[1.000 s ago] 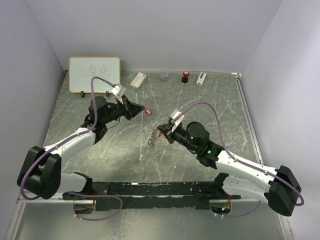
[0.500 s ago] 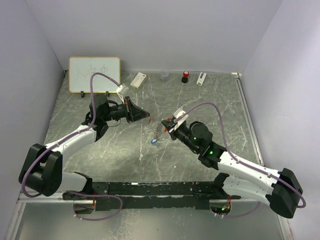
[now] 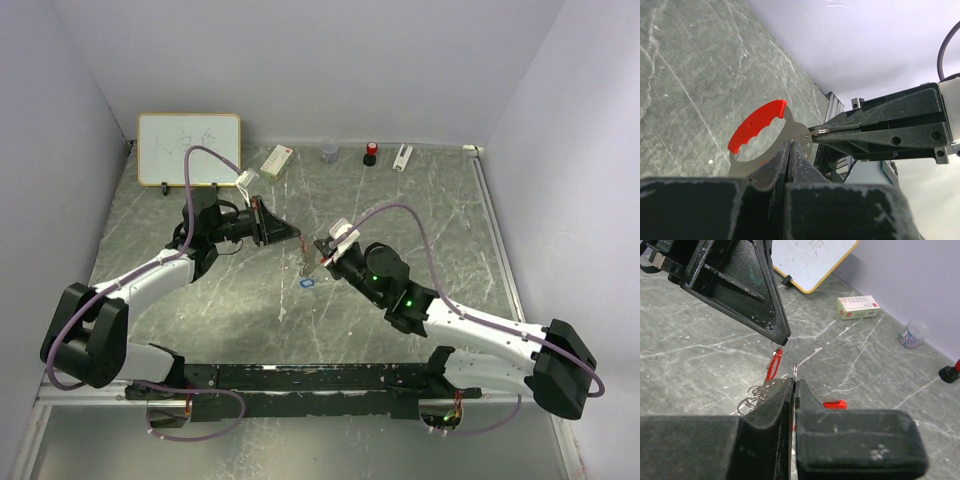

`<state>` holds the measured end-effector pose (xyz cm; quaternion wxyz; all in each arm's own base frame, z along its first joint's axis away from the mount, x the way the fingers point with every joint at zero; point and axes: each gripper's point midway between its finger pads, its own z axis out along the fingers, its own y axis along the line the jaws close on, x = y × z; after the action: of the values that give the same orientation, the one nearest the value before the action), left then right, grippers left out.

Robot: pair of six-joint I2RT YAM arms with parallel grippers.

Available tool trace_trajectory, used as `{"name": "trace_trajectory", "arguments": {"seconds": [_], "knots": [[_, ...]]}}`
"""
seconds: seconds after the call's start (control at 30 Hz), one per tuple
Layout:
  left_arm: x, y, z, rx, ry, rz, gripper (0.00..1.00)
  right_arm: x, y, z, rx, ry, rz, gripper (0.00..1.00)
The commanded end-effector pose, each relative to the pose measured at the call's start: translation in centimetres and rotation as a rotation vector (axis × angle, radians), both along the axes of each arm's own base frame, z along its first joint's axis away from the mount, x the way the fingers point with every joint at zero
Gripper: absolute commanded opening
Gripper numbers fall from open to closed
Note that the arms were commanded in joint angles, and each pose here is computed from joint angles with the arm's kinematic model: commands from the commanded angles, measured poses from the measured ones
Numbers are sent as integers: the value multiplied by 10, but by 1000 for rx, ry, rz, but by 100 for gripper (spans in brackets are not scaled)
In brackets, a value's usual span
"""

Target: Put the keys on the keyring

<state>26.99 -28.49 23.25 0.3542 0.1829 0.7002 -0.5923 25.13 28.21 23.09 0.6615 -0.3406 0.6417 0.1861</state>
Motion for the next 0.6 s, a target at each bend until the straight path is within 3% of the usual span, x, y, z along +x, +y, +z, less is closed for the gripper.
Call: {"name": "trace_trajectory", "arguments": {"seconds": [0.0, 0.57], "knots": [[4, -4, 15, -34, 4, 5, 7, 6, 5, 32, 49, -80, -38, 0], [0, -7, 12, -55, 34, -19, 7, 6, 16, 32, 28, -104, -53, 0]]}}
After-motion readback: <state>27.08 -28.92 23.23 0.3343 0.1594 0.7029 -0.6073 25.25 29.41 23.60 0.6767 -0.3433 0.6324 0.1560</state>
